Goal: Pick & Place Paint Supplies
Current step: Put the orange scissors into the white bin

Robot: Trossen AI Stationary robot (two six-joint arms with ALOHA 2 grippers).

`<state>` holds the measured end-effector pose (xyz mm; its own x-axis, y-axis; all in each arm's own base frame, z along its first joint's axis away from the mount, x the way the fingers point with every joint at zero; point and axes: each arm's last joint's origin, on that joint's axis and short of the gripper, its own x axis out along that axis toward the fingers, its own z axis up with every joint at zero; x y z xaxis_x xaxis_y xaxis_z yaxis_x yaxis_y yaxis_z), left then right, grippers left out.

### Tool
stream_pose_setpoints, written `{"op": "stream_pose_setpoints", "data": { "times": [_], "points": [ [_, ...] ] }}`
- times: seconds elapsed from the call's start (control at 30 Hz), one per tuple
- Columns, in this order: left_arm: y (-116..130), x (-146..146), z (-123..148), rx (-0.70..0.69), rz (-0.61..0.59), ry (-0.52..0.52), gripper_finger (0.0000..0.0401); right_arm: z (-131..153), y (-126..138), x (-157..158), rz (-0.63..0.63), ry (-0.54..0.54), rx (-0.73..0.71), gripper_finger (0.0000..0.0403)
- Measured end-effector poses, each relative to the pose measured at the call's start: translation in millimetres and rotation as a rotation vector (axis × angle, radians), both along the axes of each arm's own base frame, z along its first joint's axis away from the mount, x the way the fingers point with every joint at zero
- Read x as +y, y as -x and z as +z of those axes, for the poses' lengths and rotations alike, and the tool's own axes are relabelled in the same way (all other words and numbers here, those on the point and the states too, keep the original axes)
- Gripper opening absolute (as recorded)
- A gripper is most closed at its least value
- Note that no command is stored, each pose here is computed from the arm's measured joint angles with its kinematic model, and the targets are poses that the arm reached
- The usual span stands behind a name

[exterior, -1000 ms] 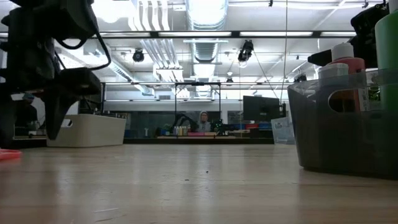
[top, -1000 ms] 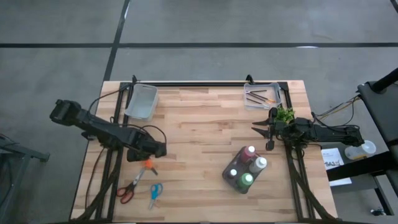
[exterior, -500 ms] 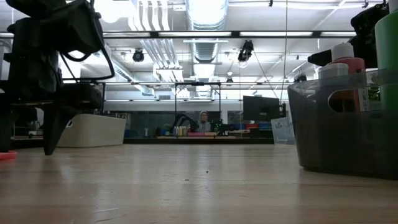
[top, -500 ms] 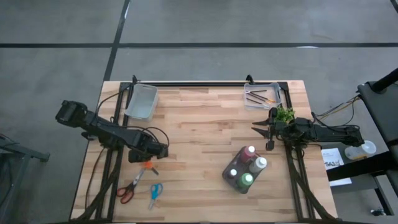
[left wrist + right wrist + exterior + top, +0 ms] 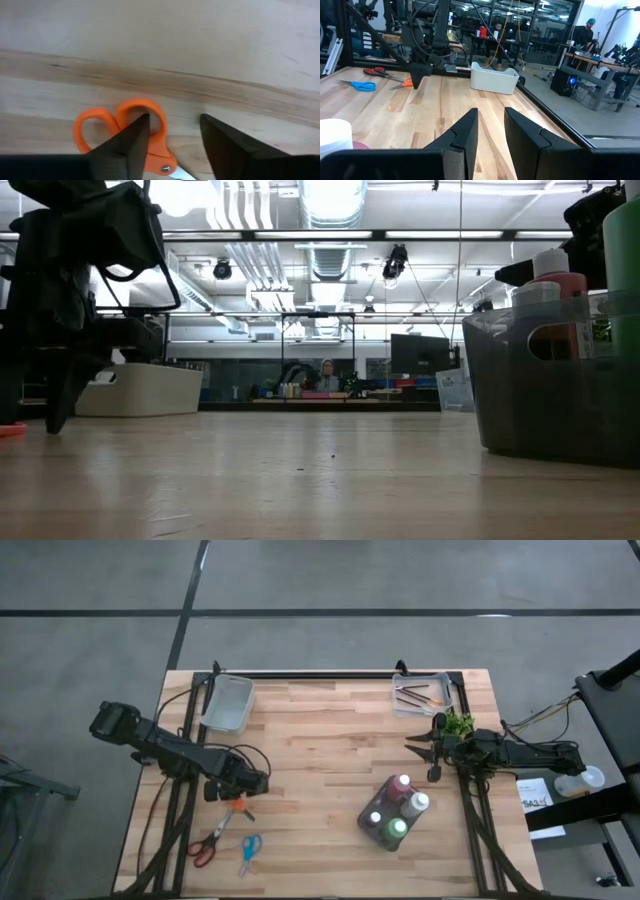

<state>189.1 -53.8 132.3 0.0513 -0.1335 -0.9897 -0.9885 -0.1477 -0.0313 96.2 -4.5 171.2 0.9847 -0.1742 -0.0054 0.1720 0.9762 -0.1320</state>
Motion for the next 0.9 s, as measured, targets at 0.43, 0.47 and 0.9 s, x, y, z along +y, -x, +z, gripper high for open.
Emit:
{"op": "stream_pose_setpoints", "data": {
  "times": [0.43, 0.47, 0.9],
  "points": [
    [1.1, 0.1, -0.1, 0.013, 0.005, 0.005, 0.0052, 0.0, 0.0, 0.0, 0.0, 0.0, 0.0, 0.009],
    [1.1, 0.1, -0.1, 0.013, 0.005, 0.005, 0.0041, 0.0, 0.0, 0.0, 0.0, 0.0, 0.0, 0.009],
    [0.9, 0.0, 0.4, 0.017, 0.005, 0.004, 0.001, 0.0, 0.0, 0.0, 0.0, 0.0, 0.0, 0.009]
  ]
}}
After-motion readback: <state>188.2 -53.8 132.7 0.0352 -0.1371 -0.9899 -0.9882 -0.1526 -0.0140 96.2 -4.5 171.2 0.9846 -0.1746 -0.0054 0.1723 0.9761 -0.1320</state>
